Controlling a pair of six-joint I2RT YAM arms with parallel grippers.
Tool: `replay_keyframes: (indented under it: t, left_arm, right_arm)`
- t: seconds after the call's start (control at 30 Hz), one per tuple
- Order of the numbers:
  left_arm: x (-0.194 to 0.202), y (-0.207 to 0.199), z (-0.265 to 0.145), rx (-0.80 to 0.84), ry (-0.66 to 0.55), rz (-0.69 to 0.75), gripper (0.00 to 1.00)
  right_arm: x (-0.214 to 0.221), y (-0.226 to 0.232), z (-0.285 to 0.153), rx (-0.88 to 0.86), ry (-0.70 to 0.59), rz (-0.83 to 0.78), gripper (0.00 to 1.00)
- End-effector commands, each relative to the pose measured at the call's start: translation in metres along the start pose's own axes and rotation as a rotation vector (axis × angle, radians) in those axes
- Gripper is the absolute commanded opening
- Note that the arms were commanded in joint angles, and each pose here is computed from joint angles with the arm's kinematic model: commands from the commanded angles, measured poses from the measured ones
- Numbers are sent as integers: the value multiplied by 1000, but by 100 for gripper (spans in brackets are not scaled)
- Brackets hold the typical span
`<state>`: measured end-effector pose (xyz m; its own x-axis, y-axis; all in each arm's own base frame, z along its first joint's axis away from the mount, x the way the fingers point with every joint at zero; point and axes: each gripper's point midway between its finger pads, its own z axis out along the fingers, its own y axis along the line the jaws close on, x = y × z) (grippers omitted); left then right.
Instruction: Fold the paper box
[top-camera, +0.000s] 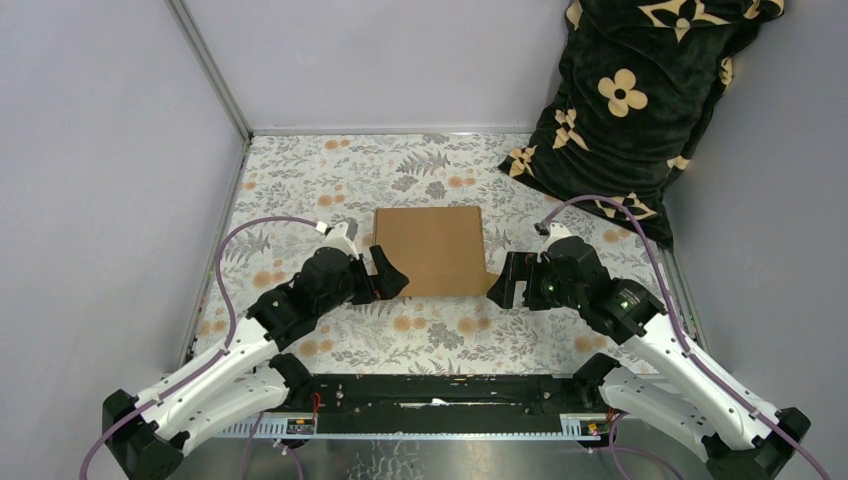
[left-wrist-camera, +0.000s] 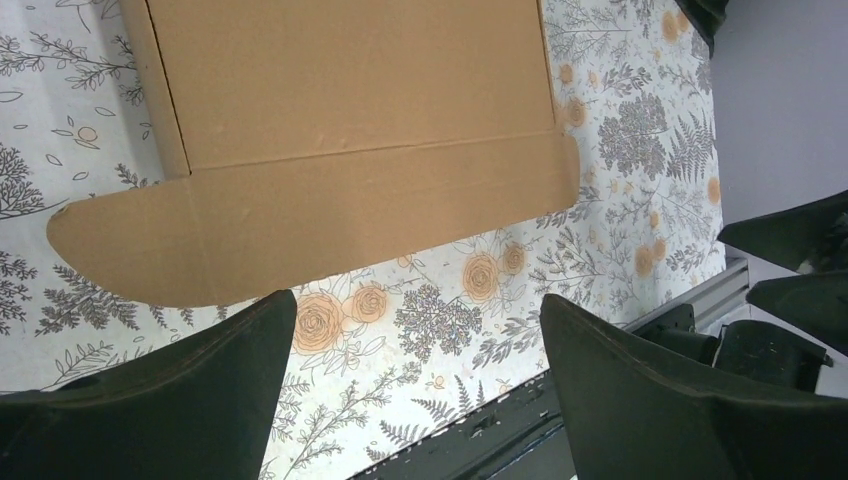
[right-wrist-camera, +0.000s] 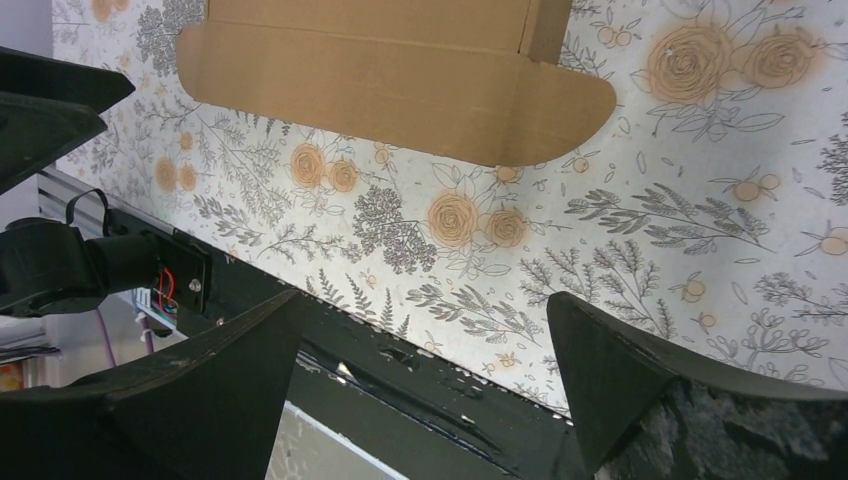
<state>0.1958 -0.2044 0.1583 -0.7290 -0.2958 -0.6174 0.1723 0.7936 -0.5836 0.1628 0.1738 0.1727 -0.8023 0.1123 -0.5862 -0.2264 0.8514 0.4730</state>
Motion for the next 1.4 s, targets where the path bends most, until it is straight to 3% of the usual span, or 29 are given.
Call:
replay_keyframes:
  t: [0.0, 0.2, 0.4, 0.8, 1.13, 1.3, 1.37]
  left_arm:
    - [-3, -4, -10, -1, -4, -7, 99]
    - [-26, -9, -13, -66, -46, -26, 99]
    - [-34, -16, -15, -68, -61, -77, 99]
    - [-48, -14, -18, -119, -104, -87, 99]
    - [-60, -57, -5, 1, -58, 53, 99]
    - [-52, -50, -14, 22, -62, 69, 99]
    - [-47, -44, -17, 23, -69, 67, 99]
  right_arm:
    - [-14, 22, -1, -81, -29, 42, 100]
    - [-30, 25, 8, -89, -81, -36, 100]
    - [-28, 27, 16, -70, -18, -42, 100]
    - [-49, 4, 14, 13, -177, -162, 100]
    - [-36, 7, 29, 10, -61, -168, 100]
    - [2, 6, 30, -25, 79, -88, 100]
    - [6, 8, 25, -55, 66, -68, 100]
